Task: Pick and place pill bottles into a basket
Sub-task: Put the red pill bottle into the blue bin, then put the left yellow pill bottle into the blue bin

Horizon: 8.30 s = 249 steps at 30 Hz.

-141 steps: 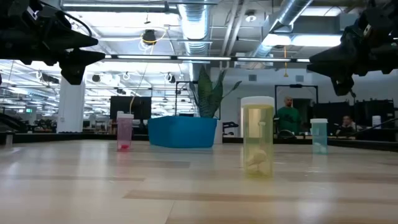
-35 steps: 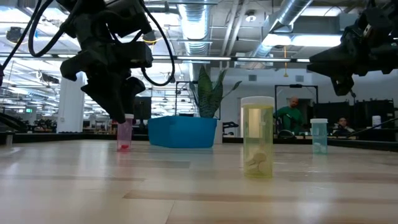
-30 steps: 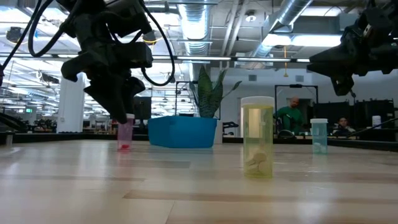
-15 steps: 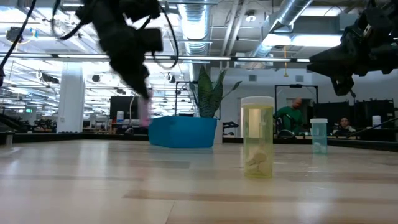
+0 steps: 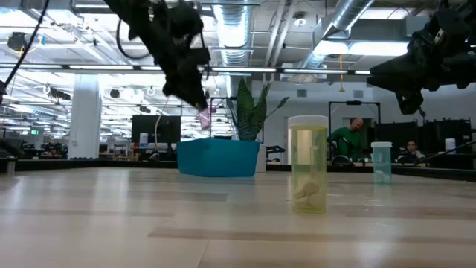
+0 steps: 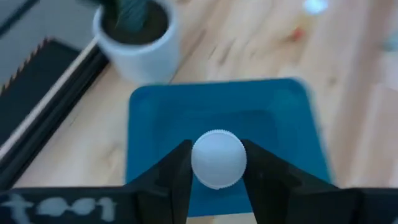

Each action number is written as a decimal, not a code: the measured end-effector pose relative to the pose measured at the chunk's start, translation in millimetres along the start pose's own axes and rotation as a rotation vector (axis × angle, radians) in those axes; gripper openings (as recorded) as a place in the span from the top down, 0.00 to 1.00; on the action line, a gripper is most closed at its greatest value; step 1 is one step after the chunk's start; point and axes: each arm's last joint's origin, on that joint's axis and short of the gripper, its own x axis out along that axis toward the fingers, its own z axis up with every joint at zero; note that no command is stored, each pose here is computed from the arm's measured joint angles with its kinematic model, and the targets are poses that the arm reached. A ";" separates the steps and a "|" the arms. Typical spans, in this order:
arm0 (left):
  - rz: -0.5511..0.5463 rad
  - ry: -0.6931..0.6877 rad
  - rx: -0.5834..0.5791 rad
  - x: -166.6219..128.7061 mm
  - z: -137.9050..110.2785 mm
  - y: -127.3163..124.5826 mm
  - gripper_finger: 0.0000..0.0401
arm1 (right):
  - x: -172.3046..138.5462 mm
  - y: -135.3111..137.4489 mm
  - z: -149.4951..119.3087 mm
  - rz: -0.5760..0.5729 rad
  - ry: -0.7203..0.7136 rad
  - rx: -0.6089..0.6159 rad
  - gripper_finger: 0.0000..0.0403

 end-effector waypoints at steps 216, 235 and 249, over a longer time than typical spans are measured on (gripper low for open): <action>0.048 0.347 -0.104 83.0 59.2 32.5 0.79 | 0.0 0.0 -0.1 0.001 0.001 0.000 0.75; 0.069 0.352 -0.106 90.7 49.2 28.7 0.72 | 0.0 0.0 -0.1 0.001 0.001 0.000 0.75; 0.072 0.331 -0.117 91.3 51.0 28.9 0.69 | 0.0 0.0 -0.1 0.001 0.001 0.000 0.75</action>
